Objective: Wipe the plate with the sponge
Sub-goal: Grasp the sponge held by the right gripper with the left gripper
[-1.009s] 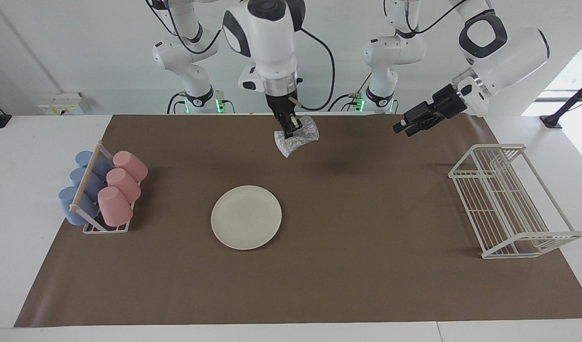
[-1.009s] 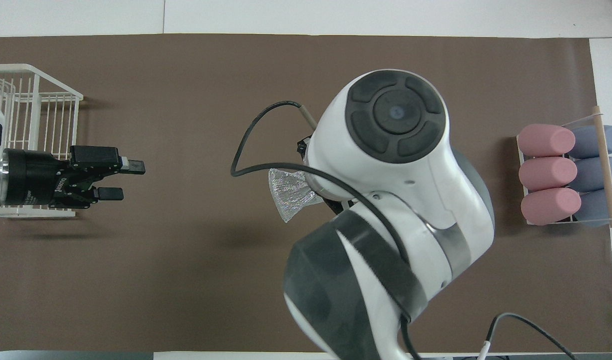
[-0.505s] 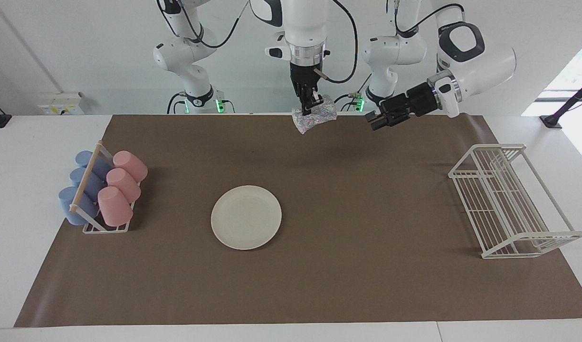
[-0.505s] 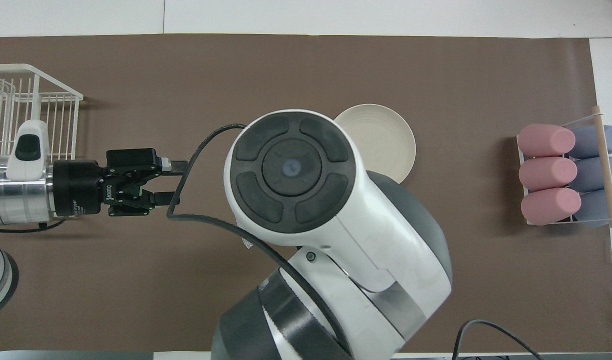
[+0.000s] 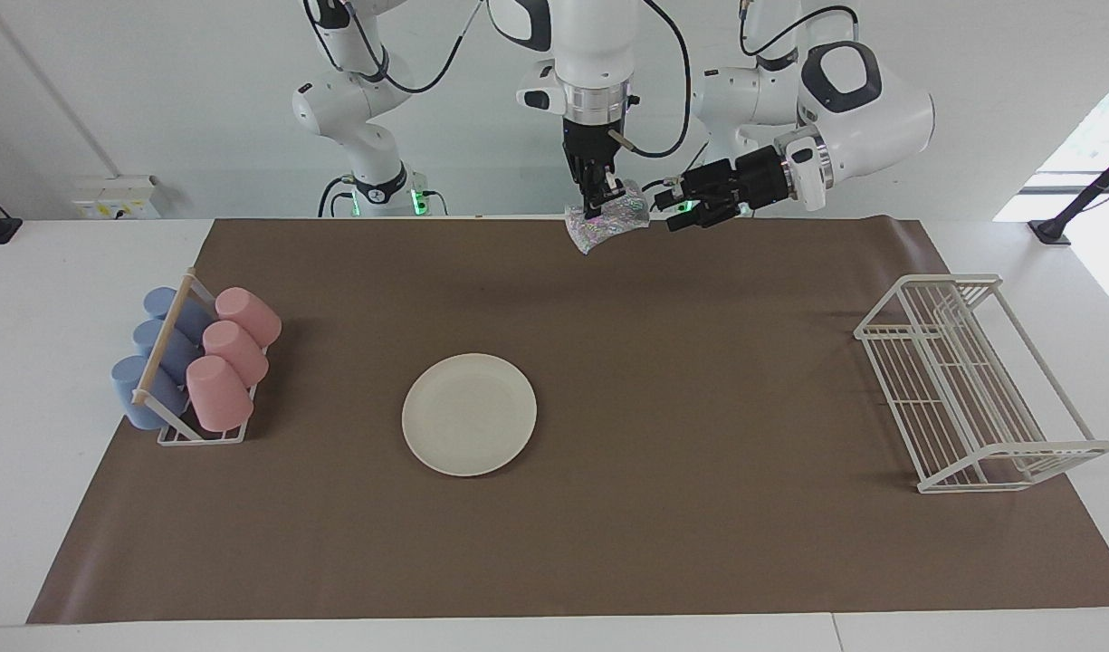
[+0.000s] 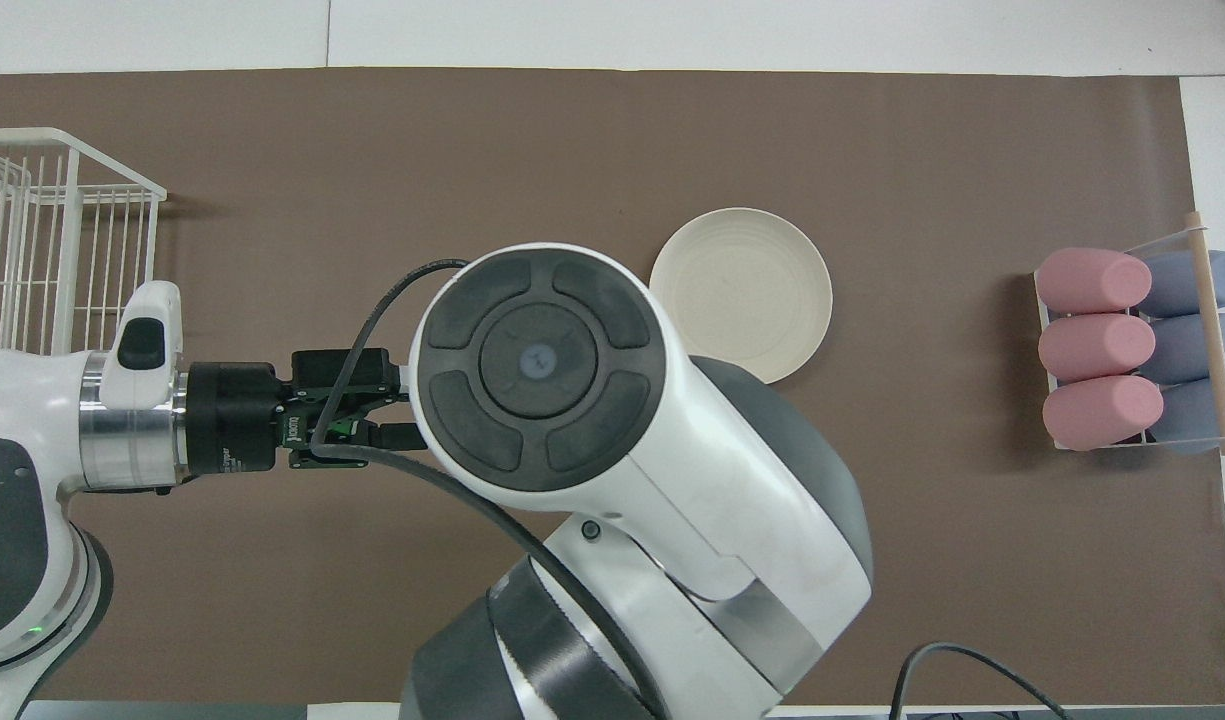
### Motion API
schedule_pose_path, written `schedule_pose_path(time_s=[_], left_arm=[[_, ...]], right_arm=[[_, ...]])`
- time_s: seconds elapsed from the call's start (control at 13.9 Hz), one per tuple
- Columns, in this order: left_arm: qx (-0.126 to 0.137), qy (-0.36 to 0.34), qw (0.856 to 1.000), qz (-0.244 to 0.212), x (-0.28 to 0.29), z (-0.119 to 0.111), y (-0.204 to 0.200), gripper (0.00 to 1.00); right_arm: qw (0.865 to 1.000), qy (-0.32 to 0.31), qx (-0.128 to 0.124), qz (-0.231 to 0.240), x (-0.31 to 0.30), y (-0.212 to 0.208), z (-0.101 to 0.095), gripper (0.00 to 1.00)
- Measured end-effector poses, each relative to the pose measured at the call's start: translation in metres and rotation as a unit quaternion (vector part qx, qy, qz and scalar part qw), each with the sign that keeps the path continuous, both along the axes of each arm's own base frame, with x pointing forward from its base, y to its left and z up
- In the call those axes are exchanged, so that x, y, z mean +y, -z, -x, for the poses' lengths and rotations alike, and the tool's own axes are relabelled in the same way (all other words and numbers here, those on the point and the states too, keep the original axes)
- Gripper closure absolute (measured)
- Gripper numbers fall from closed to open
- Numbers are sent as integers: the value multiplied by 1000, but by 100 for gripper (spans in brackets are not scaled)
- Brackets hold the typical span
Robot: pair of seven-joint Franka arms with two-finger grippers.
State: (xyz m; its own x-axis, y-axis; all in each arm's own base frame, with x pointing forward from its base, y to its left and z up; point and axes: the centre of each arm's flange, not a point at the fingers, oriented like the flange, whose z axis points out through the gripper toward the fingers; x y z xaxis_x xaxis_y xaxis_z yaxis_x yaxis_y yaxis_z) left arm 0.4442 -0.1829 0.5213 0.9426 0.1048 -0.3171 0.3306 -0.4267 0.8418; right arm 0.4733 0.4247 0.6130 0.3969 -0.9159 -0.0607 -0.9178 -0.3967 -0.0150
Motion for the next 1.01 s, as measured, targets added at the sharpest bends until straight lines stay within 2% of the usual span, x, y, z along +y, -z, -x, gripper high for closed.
schedule_pose_path(time_s=[0.36, 0.43, 0.58, 0.86, 0.94, 1.01], left_arm=[[6, 7, 1000, 7, -14, 7, 5, 2], [6, 5, 1000, 8, -14, 6, 5, 10], [5, 5, 1000, 7, -17, 7, 5, 37], [21, -4, 1000, 6, -25, 9, 5, 84], [23, -5, 1000, 7, -25, 9, 5, 93], [25, -6, 1000, 7, -26, 9, 4, 96]], right_arm=[[1000, 1, 0, 0, -1, 0, -1, 99], [1000, 1, 0, 0, -1, 0, -1, 99], [1000, 1, 0, 0, -1, 0, -1, 99], [1000, 2, 0, 1, -1, 1, -2, 99], [1000, 2, 1, 1, -1, 1, -2, 99], [1000, 2, 1, 1, -1, 2, -2, 99]])
